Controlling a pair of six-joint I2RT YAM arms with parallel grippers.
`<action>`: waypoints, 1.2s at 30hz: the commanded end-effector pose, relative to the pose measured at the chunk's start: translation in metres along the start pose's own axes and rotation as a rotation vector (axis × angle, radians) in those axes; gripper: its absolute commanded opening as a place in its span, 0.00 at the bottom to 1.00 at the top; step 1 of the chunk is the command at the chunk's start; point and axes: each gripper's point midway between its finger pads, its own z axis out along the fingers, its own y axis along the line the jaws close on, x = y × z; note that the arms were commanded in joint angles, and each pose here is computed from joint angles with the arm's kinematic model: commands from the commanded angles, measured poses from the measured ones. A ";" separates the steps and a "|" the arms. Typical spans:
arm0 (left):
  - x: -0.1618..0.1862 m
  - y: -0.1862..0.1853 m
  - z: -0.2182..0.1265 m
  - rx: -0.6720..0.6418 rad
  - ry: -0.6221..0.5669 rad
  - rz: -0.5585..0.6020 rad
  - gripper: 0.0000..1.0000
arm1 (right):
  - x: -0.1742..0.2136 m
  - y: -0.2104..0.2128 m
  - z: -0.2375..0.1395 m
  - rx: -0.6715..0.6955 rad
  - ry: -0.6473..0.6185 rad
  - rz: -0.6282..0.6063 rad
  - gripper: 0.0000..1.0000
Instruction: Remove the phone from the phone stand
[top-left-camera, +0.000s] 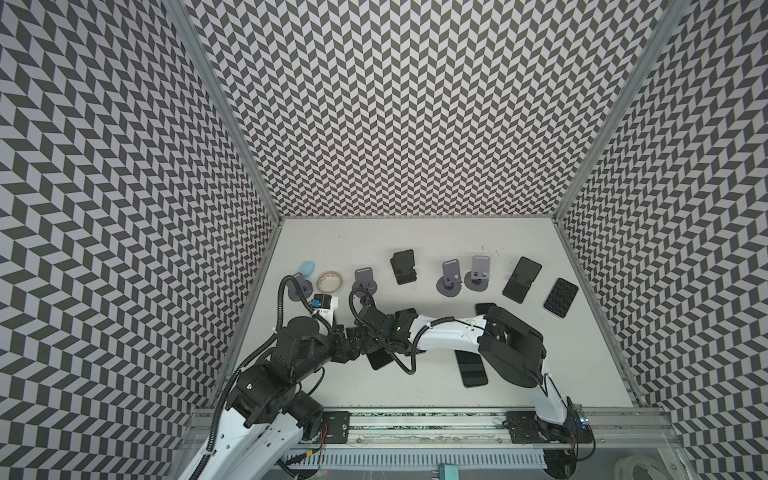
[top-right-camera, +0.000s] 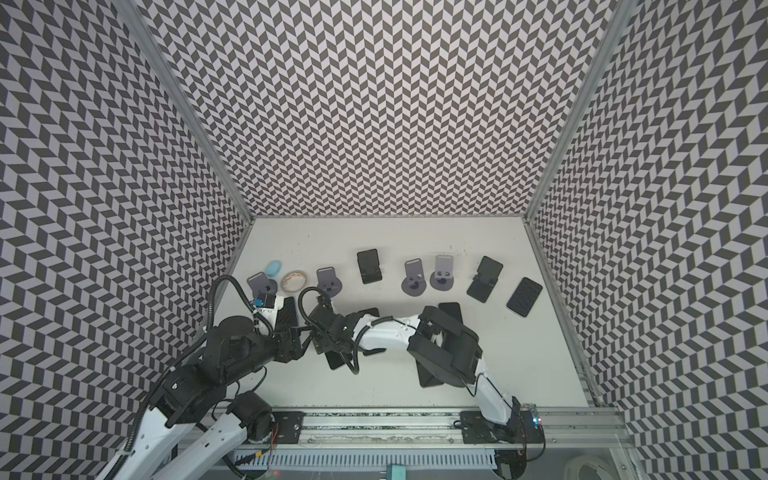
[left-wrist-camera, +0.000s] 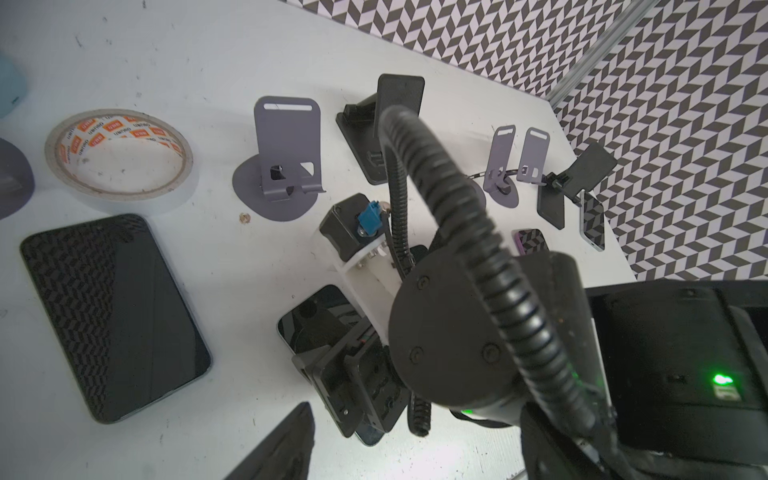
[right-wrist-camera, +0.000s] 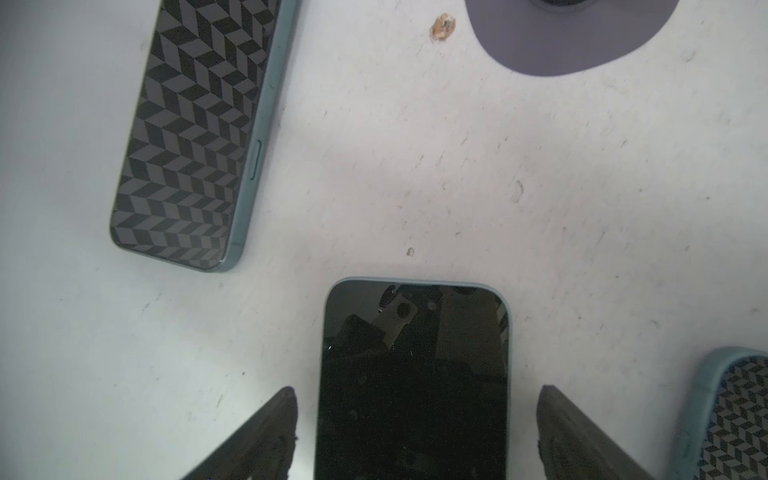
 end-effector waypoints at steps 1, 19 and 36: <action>-0.035 -0.015 -0.009 0.054 -0.143 -0.017 0.79 | 0.012 0.006 -0.014 0.019 0.015 -0.041 0.89; -0.044 -0.023 -0.038 0.125 -0.251 -0.035 0.76 | -0.025 -0.006 -0.044 0.019 -0.070 0.005 0.92; -0.112 -0.035 -0.071 0.100 -0.501 -0.042 0.74 | -0.069 -0.046 -0.111 0.027 -0.227 0.091 0.92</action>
